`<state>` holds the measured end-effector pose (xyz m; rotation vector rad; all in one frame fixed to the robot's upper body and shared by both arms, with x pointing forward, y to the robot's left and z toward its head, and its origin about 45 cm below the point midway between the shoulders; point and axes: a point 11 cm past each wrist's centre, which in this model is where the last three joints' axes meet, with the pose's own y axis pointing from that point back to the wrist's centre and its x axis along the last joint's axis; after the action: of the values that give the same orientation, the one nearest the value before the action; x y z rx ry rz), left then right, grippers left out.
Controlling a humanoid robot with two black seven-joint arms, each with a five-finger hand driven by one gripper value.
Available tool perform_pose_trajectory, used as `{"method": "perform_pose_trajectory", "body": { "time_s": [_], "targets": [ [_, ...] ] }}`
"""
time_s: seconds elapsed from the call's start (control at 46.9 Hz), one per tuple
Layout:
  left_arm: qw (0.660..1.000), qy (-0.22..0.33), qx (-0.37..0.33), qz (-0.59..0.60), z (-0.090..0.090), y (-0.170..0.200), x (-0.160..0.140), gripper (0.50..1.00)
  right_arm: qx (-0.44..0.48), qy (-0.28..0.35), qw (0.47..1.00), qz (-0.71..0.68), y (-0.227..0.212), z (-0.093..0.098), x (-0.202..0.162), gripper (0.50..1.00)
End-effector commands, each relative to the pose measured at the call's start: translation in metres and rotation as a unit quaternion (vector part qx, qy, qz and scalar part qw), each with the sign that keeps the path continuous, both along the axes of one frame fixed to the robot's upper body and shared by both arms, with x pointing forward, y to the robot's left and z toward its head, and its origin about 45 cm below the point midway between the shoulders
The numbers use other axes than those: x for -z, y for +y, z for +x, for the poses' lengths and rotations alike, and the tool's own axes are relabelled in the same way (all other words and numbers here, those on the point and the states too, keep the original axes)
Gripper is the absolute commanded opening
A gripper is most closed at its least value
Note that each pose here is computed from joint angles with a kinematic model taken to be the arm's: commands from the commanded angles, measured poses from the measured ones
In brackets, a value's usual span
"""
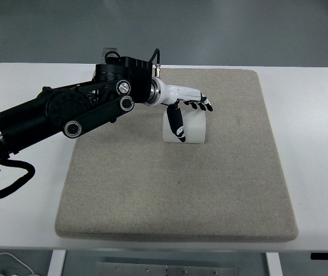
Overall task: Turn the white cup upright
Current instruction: 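Close the left hand's fingers around the cup body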
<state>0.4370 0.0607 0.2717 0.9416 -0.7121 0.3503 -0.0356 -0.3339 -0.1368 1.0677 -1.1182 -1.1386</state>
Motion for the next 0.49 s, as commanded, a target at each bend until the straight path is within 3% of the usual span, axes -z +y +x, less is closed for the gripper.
{"method": "perform_pose_trajectory", "body": {
  "time_s": [0.0,0.213,0.469],
  "targets": [
    [1.0,0.002,0.001,0.004,-0.0004,-0.0012,0.0034,0.96,0.0,0.0,1.0,-0.001,-0.0001,0.0,0.0,0.93],
    [1.0,0.005,0.001,0.008,-0.0009,-0.0041,0.0075,0.956,0.0,0.0,1.0,0.0,0.0,0.0,0.0,0.93],
    [1.0,0.006,0.004,0.01,-0.0019,-0.0058,0.0091,0.857,0.0,0.0,1.0,0.0,0.0,0.0,0.0,0.93]
  ]
}}
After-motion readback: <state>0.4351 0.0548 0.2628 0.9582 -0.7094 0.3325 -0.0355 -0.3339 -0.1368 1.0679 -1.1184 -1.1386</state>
